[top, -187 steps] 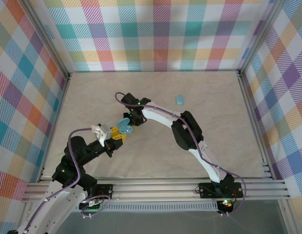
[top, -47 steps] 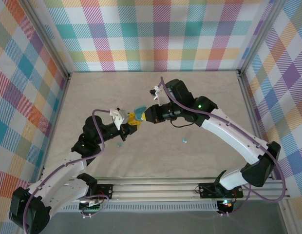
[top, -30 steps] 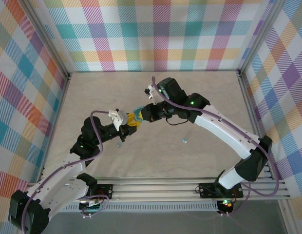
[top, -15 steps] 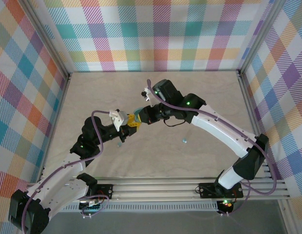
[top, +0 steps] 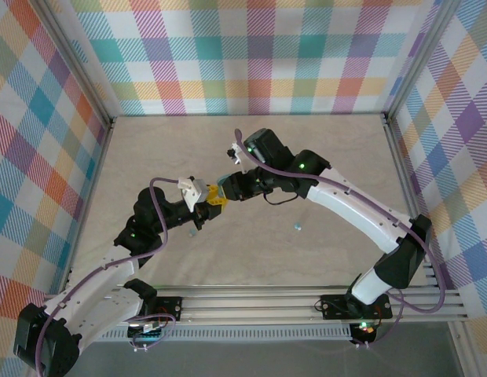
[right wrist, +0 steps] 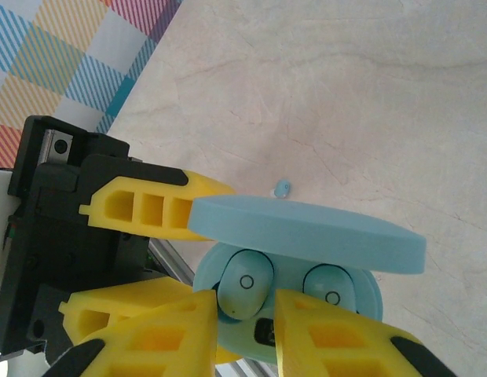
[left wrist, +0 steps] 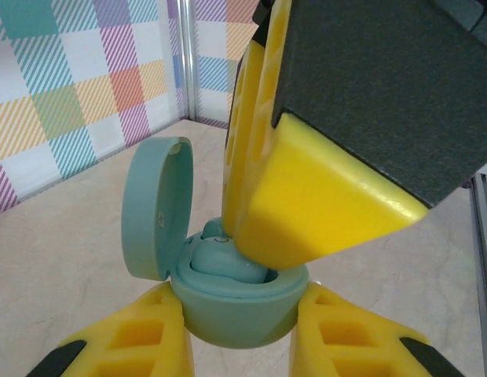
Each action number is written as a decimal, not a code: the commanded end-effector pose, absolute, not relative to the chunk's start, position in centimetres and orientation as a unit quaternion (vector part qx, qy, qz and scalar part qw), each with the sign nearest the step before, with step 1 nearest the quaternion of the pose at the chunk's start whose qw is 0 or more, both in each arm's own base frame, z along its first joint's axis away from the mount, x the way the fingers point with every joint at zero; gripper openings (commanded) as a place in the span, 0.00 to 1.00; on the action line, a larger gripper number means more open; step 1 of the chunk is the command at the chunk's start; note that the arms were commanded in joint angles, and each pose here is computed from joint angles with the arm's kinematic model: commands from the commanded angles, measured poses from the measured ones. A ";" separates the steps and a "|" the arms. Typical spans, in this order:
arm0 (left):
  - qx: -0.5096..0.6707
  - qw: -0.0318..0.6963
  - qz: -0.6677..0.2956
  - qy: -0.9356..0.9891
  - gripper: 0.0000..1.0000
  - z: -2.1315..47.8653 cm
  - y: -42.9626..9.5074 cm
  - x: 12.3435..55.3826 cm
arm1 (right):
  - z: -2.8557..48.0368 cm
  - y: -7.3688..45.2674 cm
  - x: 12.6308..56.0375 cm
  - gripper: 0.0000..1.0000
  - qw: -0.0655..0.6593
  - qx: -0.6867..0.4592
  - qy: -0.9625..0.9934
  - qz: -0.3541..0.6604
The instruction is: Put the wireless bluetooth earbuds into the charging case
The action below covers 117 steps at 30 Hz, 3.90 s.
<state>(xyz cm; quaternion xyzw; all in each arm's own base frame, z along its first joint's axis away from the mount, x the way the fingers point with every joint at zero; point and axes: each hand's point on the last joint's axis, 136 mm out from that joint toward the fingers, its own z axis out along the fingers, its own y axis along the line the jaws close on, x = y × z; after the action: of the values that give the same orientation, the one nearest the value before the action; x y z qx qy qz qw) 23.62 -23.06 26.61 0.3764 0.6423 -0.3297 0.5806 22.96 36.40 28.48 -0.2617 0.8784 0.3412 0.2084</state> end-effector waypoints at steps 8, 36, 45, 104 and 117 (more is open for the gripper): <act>0.389 0.603 -0.333 0.611 0.05 28.7 -23.5 23.1 | 30.4 36.7 22.4 0.31 0.216 -0.272 0.868 0.354; 0.404 0.612 -0.351 0.582 0.05 29.9 -23.5 21.5 | 33.2 35.2 27.5 0.39 0.239 -0.231 0.858 0.391; 0.397 0.613 -0.346 0.588 0.05 30.0 -23.4 21.9 | 32.1 35.7 26.5 0.38 0.207 -0.244 0.856 0.406; 0.329 0.638 -0.398 0.570 0.06 35.6 -24.4 24.0 | 33.6 35.3 24.7 0.47 0.058 -0.079 0.761 0.642; 0.330 0.608 -0.374 0.618 0.37 33.5 -24.4 24.9 | 33.4 35.5 24.7 0.19 0.053 -0.079 0.755 0.648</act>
<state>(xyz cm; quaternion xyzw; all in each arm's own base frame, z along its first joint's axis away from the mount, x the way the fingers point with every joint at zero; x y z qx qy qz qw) 24.84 -24.09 32.94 0.3250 0.6157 -0.3815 0.6081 25.63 34.93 33.35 -0.0551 0.7640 0.6396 0.0654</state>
